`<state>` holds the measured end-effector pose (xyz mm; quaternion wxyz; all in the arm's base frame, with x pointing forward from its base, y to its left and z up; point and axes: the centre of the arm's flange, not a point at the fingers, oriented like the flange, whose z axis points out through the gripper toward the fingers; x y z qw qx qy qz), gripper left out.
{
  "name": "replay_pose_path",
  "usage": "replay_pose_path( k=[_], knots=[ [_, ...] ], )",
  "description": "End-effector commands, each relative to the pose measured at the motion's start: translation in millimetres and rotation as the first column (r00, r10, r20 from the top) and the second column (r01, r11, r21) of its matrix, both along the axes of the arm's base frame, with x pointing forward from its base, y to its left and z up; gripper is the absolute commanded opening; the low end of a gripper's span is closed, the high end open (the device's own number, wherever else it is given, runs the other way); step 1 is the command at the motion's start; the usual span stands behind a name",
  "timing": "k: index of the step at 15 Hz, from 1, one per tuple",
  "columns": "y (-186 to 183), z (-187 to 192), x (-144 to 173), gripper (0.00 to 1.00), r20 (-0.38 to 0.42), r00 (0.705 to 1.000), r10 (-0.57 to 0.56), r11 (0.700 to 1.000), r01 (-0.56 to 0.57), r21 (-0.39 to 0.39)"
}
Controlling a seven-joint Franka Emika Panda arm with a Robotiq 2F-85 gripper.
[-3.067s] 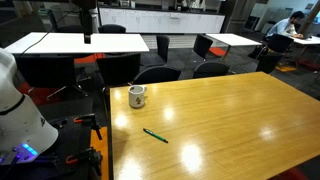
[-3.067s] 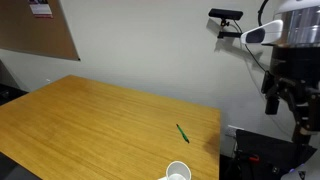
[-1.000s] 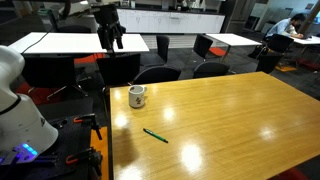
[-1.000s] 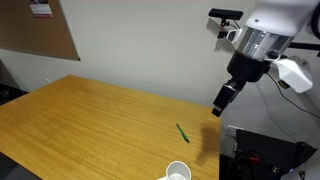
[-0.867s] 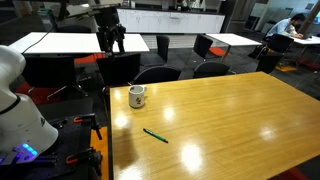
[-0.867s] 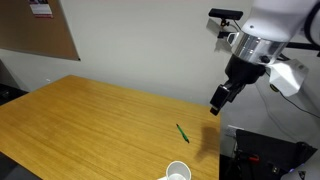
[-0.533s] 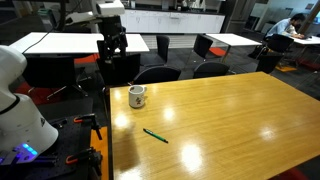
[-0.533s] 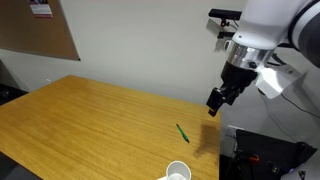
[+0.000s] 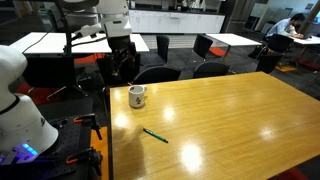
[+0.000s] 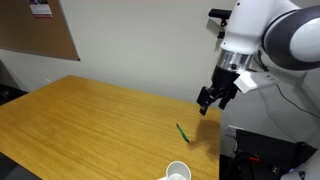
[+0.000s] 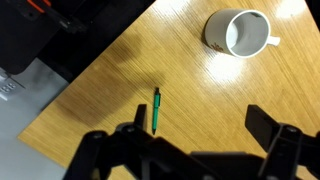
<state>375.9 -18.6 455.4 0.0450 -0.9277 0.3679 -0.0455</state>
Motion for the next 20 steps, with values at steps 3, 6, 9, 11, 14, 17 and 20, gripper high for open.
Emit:
replay_pose_path(
  k=[3,6,9,11,14,17,20],
  knots=[
    [-6.3,-41.8,20.8,1.0,-0.01,0.993,-0.116,0.993,0.115,-0.013],
    [-9.3,-62.9,29.9,1.0,-0.003,0.989,-0.151,0.988,0.151,-0.038],
    [-14.3,-80.9,38.3,1.0,0.001,0.985,-0.173,0.983,0.173,-0.063],
    [-19.7,-94.1,44.4,1.0,-0.003,0.981,-0.195,0.978,0.194,-0.081],
    [-29.9,-110.9,49.8,1.0,-0.02,0.974,-0.225,0.969,0.222,-0.107],
    [-37.2,-120.3,49.3,1.0,-0.037,0.972,-0.231,0.968,0.226,-0.107],
    [-36.7,-121.7,41.9,1.0,-0.058,0.974,-0.221,0.972,0.215,-0.096]
  ],
)
